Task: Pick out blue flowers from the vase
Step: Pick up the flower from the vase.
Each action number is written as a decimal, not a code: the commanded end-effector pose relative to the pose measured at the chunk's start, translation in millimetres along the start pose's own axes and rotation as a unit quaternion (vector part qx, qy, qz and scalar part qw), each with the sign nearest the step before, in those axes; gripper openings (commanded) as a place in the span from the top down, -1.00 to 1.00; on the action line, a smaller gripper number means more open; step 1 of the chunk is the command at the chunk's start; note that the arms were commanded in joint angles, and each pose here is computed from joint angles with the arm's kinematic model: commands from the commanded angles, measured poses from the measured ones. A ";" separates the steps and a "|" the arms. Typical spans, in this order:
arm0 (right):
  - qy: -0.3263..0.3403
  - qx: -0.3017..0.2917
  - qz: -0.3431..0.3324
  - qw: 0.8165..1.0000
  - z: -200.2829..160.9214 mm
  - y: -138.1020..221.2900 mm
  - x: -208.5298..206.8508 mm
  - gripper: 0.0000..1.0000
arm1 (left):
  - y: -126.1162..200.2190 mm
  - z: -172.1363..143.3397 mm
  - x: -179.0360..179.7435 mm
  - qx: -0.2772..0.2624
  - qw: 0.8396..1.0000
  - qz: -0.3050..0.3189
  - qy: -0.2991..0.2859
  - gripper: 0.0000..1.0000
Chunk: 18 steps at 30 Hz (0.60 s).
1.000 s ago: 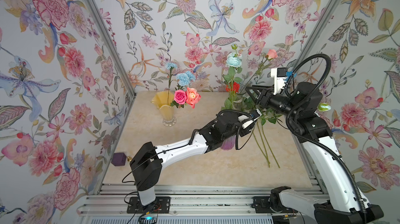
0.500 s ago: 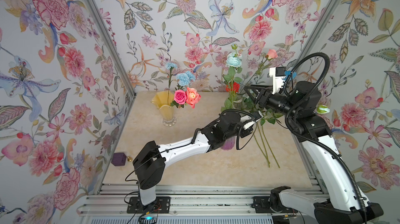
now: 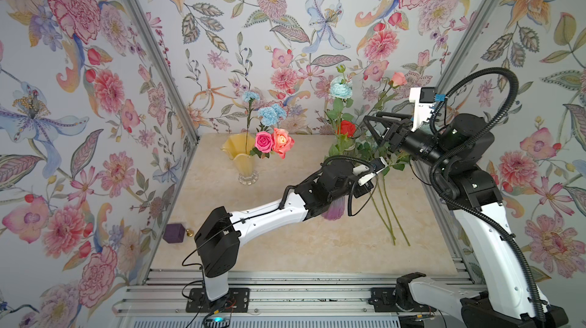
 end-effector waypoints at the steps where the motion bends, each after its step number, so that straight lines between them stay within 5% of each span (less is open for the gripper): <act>1: 0.016 -0.042 0.043 0.998 18.9 21.5 30.0 -0.62 | 16.8 34.0 29.9 -0.047 0.998 0.036 0.025 1.00; 18: 0.023 -0.048 0.086 0.995 -4.5 52.4 42.1 -0.85 | 57.5 103.5 119.3 -0.131 0.983 0.124 0.037 1.00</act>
Point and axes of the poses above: each gripper's point midway between its finger pads, its own y axis back along the fingers, its own x axis along the line the jaws close on, z = x × y, the point moved 8 cm from there along y, back along the fingers, and after that the axes turned 9 degrees about -y, right-handed, at the moved point
